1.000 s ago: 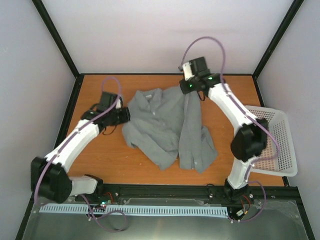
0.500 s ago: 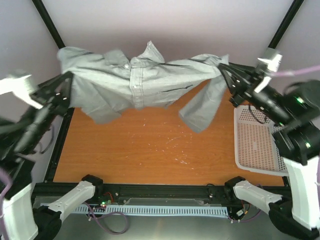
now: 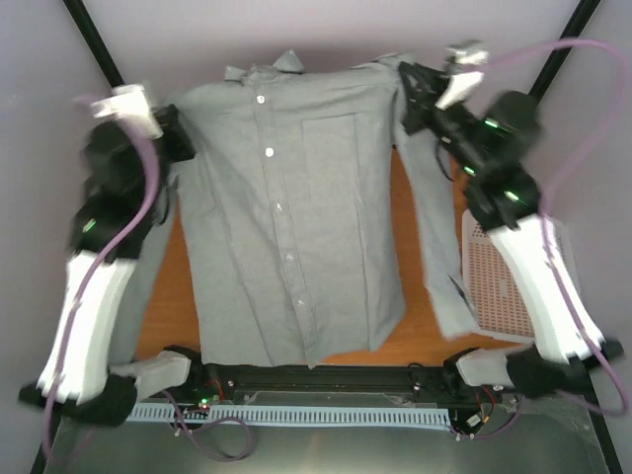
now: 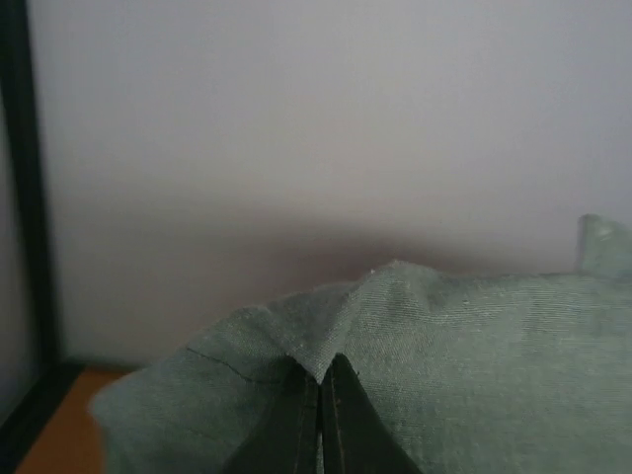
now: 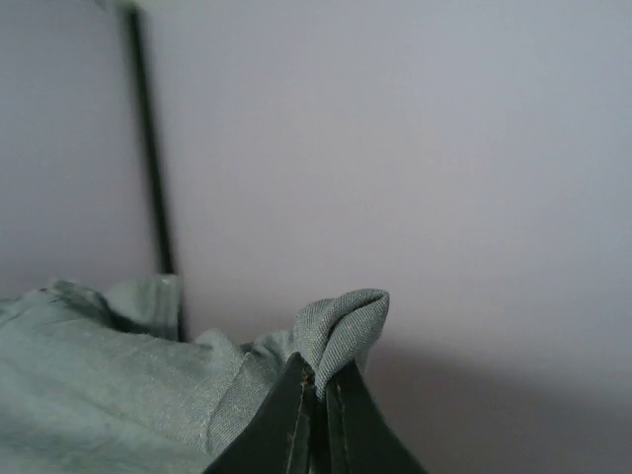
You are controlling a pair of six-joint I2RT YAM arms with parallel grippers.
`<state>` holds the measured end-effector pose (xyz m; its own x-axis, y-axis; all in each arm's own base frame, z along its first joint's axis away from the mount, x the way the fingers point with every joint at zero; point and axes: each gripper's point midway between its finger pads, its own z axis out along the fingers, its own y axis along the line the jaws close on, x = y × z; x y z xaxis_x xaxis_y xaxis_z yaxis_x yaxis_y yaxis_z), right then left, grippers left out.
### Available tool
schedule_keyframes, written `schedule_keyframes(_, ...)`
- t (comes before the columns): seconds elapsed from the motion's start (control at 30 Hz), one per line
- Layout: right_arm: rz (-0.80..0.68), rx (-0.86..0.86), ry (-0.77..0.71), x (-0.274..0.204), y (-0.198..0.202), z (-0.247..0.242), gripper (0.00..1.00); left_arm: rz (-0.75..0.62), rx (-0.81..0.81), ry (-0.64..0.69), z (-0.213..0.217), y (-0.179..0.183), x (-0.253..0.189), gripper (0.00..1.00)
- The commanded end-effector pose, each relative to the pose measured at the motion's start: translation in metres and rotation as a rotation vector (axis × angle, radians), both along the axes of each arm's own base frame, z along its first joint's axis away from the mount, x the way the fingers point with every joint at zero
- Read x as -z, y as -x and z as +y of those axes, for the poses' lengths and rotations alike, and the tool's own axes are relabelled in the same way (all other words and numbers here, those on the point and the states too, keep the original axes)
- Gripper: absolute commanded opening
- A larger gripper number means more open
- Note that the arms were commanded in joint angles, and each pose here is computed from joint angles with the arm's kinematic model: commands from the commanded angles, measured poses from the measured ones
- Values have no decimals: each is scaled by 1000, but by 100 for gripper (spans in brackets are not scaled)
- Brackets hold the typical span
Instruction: Pin the brooch onto the clothing
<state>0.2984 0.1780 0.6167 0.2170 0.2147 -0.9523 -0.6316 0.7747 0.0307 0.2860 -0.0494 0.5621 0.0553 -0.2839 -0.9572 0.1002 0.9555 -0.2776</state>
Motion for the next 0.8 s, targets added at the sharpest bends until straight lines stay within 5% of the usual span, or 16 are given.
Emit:
schedule_keyframes(0.0, 154, 312, 148, 113, -143, 0, 3, 212, -281, -46, 47, -106, 97, 1)
schedule_keyframes(0.07, 252, 376, 206, 173, -195, 0, 4, 267, -279, -74, 56, -144, 140, 1)
schedule_keyframes(0.1, 320, 386, 217, 203, -218, -1, 16, 299, -284, -98, 60, -167, 165, 10)
schedule_keyframes(0.17, 487, 383, 231, 263, -253, -7, 68, 412, -383, -121, 81, -191, 221, 52)
schedule_keyframes(0.23, 706, 411, 314, 327, -264, -11, 80, 547, -420, -136, 89, -207, 272, 92)
schedule_keyframes(0.27, 794, 420, 339, 352, -261, -13, 86, 622, -417, -142, 88, -212, 293, 99)
schedule_keyframes(0.43, 1113, 335, 466, 433, -200, -11, 91, 864, -232, -32, 50, -191, 347, 100)
schedule_keyframes(0.63, 1201, -154, 533, 460, -89, 85, 88, 1013, 191, 222, -30, -102, 394, 100)
schedule_keyframes(0.77, 1228, -291, 523, 476, -52, 141, 87, 1131, 217, 346, -38, -59, 434, 100)
